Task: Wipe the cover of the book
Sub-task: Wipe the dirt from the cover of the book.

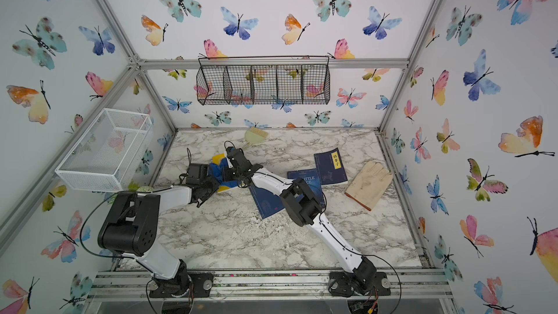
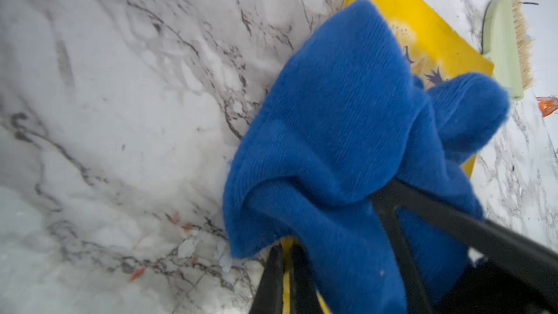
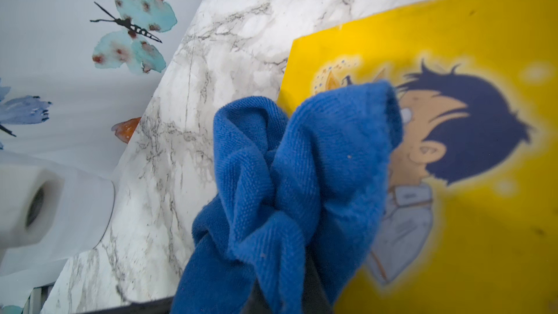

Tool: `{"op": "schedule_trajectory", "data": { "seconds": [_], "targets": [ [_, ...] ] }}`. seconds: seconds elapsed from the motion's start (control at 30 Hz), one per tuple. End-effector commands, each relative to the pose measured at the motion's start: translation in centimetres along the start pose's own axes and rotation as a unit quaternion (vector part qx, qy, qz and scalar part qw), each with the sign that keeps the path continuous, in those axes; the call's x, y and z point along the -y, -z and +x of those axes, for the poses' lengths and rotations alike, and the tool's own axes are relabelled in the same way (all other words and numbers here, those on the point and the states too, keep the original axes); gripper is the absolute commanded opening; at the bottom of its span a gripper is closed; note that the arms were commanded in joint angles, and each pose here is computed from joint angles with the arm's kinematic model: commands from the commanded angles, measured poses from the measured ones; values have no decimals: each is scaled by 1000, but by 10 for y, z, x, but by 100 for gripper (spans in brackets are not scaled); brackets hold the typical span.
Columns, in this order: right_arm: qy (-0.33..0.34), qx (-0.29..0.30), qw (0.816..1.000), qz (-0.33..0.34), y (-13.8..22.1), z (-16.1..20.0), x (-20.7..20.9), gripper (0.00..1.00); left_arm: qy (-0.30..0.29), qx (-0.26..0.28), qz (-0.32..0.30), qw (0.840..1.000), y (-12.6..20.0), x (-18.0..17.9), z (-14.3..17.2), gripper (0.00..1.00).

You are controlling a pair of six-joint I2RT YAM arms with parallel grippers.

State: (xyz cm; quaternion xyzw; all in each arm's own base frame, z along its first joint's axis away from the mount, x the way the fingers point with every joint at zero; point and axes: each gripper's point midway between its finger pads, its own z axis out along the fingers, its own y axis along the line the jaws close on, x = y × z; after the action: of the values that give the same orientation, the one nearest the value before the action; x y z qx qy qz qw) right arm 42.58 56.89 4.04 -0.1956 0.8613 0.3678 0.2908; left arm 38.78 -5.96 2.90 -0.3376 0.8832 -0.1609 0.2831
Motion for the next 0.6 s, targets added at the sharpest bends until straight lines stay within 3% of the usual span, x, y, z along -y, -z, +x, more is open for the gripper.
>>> {"op": "schedule_trajectory", "data": {
  "seconds": [0.0,0.27,0.37,0.57],
  "targets": [
    [-44,-73,989,121,-16,53,101,1,-9,-92,-68,993,-1,-43,53,8],
    [-62,-120,983,127,20,94,108,1,-8,-92,-67,993,-2,-41,52,8],
    [-64,-110,984,124,38,101,100,1,-9,-92,-66,993,-3,-40,51,8],
    [-47,-86,984,146,11,75,110,1,-9,-95,-67,993,-3,-40,52,8]
  ]
}}
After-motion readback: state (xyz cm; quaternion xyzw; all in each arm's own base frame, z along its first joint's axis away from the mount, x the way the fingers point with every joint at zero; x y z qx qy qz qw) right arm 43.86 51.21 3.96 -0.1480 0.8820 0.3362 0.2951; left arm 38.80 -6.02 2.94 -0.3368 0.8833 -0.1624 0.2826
